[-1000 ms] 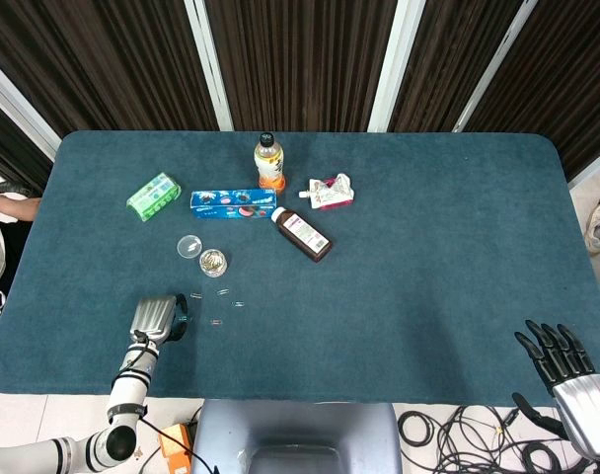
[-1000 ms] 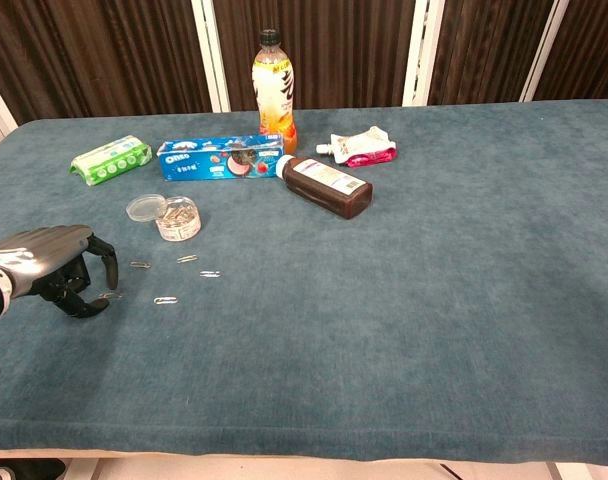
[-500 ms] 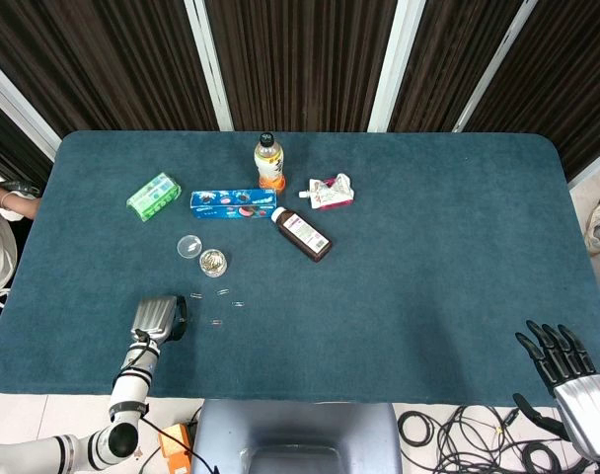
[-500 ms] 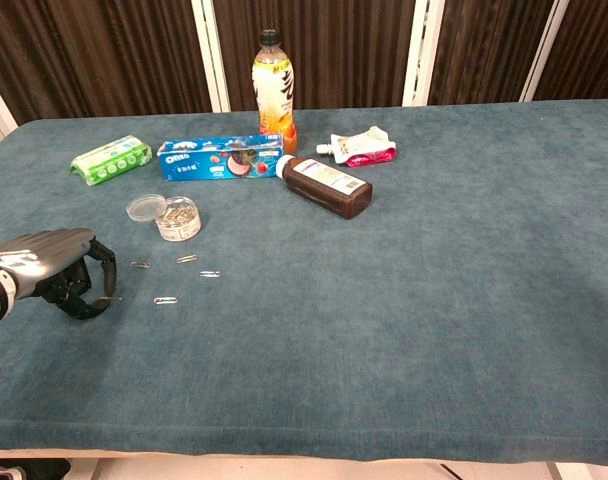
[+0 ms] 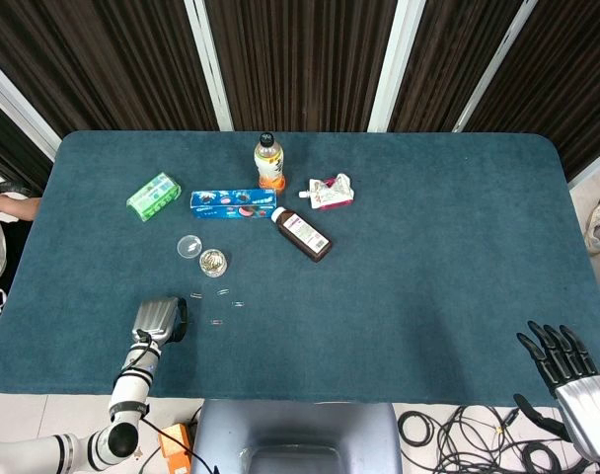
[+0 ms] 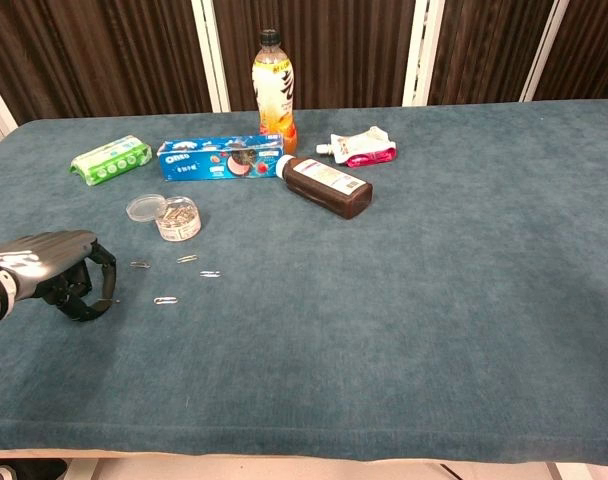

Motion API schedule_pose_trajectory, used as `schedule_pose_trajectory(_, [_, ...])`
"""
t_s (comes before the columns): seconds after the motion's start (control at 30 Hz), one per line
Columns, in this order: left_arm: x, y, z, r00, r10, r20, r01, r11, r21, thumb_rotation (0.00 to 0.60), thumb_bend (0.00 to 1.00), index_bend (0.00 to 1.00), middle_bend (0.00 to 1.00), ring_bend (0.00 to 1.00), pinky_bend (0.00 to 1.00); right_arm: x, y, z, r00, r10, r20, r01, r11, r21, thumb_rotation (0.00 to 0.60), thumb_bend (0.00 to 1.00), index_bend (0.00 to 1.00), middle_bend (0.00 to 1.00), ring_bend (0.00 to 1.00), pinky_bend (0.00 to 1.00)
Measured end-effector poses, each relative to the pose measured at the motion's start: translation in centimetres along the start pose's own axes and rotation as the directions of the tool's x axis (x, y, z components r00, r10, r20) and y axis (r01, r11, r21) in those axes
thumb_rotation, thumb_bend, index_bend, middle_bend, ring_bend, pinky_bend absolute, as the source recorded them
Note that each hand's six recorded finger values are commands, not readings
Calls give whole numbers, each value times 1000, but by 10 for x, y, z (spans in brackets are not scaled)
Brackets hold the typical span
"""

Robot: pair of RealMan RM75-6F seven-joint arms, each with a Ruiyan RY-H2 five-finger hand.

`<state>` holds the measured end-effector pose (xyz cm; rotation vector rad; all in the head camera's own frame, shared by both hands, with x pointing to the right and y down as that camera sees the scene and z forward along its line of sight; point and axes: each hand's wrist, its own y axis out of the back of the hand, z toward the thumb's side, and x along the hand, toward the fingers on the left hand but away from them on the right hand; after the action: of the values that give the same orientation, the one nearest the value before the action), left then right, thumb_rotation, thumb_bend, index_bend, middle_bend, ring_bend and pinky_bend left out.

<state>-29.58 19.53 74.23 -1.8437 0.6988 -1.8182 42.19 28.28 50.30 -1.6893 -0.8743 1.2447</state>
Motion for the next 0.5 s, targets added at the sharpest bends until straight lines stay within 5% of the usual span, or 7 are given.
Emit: schedule_pose_trajectory(0.5, [-2,4,-2,1000,10,17,-9,1000,-20,600,529,699,1000,1000,1000,1,2,-1,1000,-7,3,7,1000,-1,600,181,0,0,0,0])
